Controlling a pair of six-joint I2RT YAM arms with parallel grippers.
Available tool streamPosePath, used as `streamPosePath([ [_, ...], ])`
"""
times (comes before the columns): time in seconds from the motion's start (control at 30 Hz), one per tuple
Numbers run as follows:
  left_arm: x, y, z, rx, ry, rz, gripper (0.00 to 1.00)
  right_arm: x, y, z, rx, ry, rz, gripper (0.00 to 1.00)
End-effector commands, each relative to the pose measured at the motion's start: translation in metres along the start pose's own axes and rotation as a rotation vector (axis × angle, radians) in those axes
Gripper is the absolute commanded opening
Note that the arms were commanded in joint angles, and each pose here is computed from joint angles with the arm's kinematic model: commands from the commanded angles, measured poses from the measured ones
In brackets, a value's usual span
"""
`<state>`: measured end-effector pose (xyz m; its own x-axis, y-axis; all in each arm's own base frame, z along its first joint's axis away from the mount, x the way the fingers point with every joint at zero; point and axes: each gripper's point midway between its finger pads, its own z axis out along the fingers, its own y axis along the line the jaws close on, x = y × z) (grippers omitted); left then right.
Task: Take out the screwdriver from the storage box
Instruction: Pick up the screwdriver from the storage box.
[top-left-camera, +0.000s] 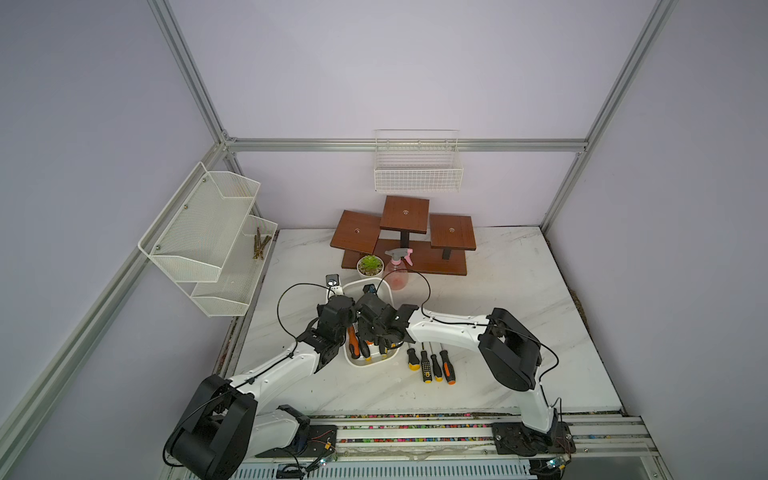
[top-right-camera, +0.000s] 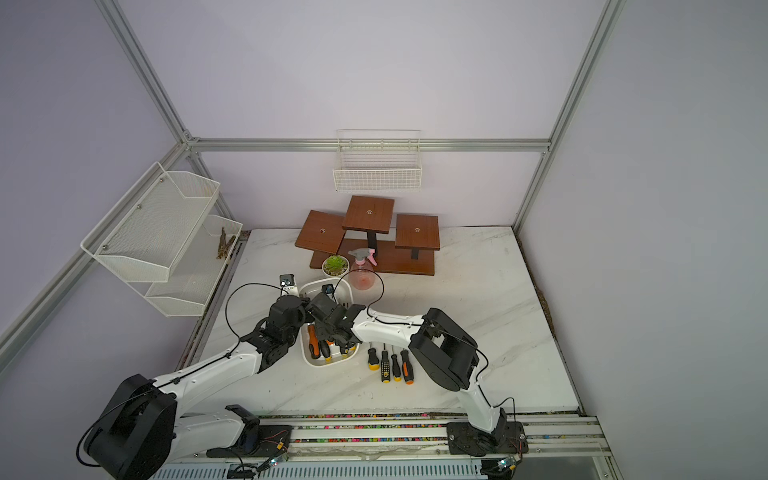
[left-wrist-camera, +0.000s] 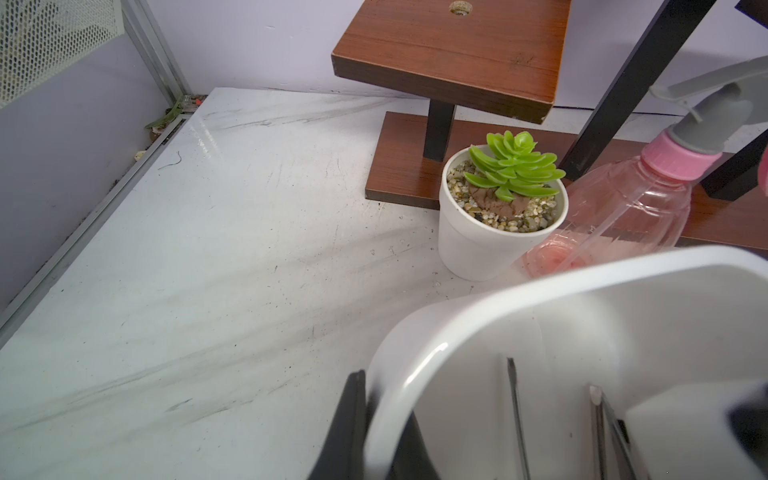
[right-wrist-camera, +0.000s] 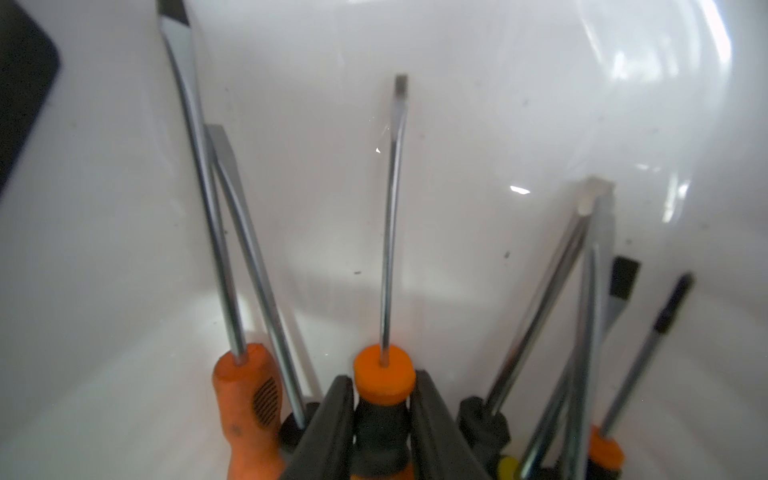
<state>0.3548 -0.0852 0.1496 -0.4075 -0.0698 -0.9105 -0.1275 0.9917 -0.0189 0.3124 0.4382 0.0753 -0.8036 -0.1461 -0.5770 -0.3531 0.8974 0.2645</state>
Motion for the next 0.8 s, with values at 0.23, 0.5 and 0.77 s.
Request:
streamPosePath([
  [0.23, -0.027, -0.009, -0.001, 0.022, -0.071, -0.034, 0.0, 0.013, -0.021, 0.024, 0.026, 0.031, 0.034, 0.13],
  [0.5, -0.027, -0.01, -0.001, 0.025, -0.065, -0.028, 0.0, 0.012, -0.003, 0.022, -0.078, 0.03, 0.072, 0.0],
  [0.77, -0.027, -0.009, 0.0, 0.015, -0.064, -0.032, 0.0, -0.004, 0.013, -0.01, -0.124, -0.006, 0.022, 0.0],
])
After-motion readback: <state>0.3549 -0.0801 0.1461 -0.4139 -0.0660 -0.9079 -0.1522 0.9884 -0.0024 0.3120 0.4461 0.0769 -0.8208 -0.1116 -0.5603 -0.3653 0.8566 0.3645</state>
